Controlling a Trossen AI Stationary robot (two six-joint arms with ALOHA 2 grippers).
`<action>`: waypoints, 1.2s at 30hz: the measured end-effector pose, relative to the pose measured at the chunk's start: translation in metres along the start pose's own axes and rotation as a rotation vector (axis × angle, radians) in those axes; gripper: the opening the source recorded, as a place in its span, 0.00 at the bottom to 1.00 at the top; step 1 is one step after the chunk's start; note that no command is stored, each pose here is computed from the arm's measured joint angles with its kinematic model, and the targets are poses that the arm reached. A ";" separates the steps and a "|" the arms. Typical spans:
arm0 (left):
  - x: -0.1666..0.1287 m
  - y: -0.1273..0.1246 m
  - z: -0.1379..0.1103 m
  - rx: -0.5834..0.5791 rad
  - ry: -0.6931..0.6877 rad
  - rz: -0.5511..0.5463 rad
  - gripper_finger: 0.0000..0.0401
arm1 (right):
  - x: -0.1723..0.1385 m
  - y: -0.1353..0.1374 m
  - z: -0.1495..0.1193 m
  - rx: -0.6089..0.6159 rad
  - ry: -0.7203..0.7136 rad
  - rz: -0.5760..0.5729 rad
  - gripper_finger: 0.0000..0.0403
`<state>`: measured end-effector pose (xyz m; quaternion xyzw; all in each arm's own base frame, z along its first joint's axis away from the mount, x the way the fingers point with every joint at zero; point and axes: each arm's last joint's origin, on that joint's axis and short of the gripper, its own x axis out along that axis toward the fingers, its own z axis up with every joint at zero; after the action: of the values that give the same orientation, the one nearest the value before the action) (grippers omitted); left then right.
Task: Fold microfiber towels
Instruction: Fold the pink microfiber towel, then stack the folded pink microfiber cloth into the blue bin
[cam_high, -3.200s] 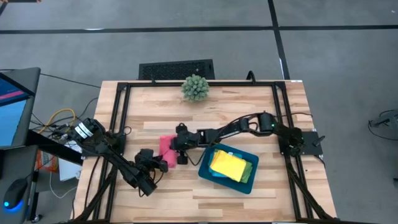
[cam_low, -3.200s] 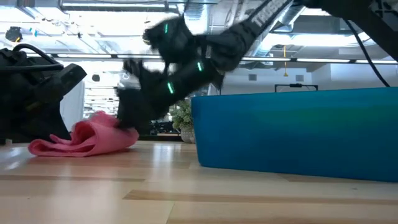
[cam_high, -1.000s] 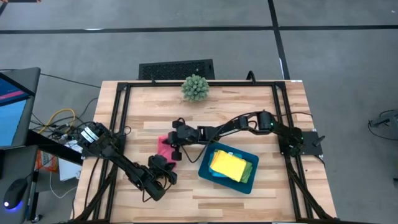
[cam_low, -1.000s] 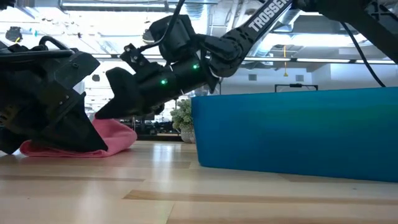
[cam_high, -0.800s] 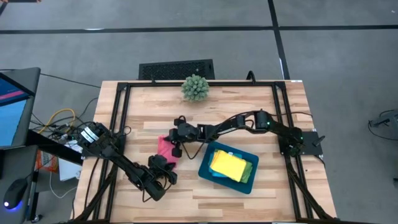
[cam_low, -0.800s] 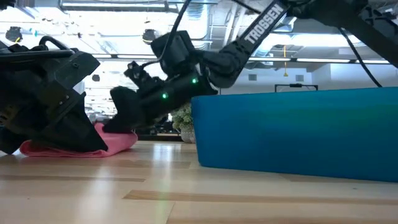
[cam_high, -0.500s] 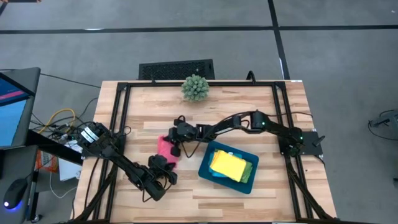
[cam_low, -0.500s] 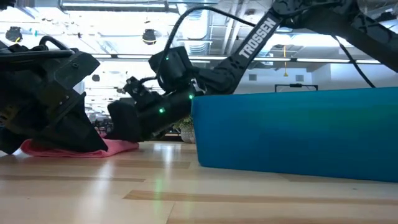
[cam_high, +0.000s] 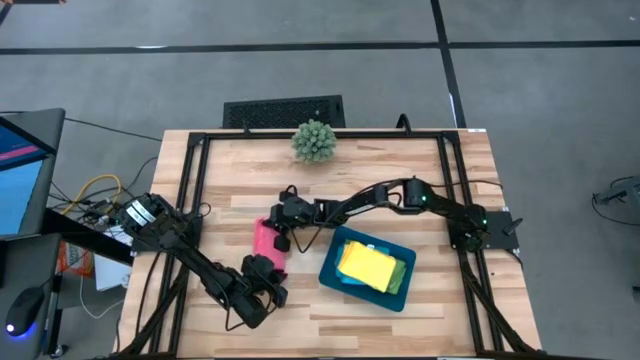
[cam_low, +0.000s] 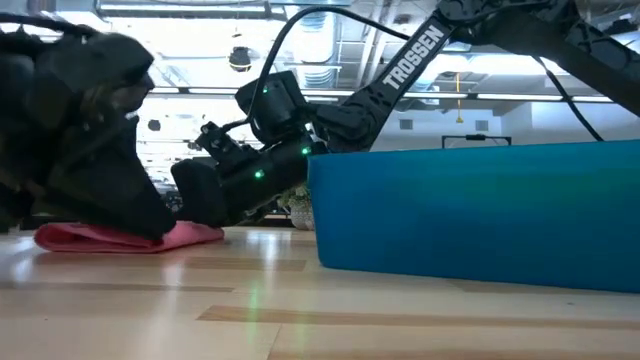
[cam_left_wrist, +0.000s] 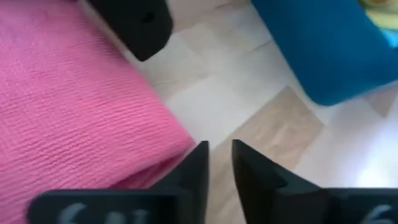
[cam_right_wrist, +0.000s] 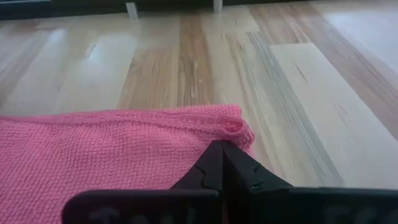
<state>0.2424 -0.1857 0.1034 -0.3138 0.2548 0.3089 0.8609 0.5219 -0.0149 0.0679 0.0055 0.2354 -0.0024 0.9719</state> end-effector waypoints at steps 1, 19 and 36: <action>-0.002 -0.002 0.002 0.006 0.009 -0.002 0.17 | 0.000 0.000 0.001 -0.002 0.000 0.001 0.05; -0.067 -0.011 0.057 0.041 0.004 -0.077 0.51 | -0.079 -0.015 0.093 -0.140 0.101 -0.019 0.05; 0.005 0.055 0.192 0.469 0.328 0.153 0.58 | -0.348 -0.001 0.171 -0.038 0.502 -0.005 0.07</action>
<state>0.2545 -0.0159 0.2087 -0.1317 0.4780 0.2508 0.8315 0.2909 -0.0172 0.3788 -0.0131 0.4693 0.0013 0.8829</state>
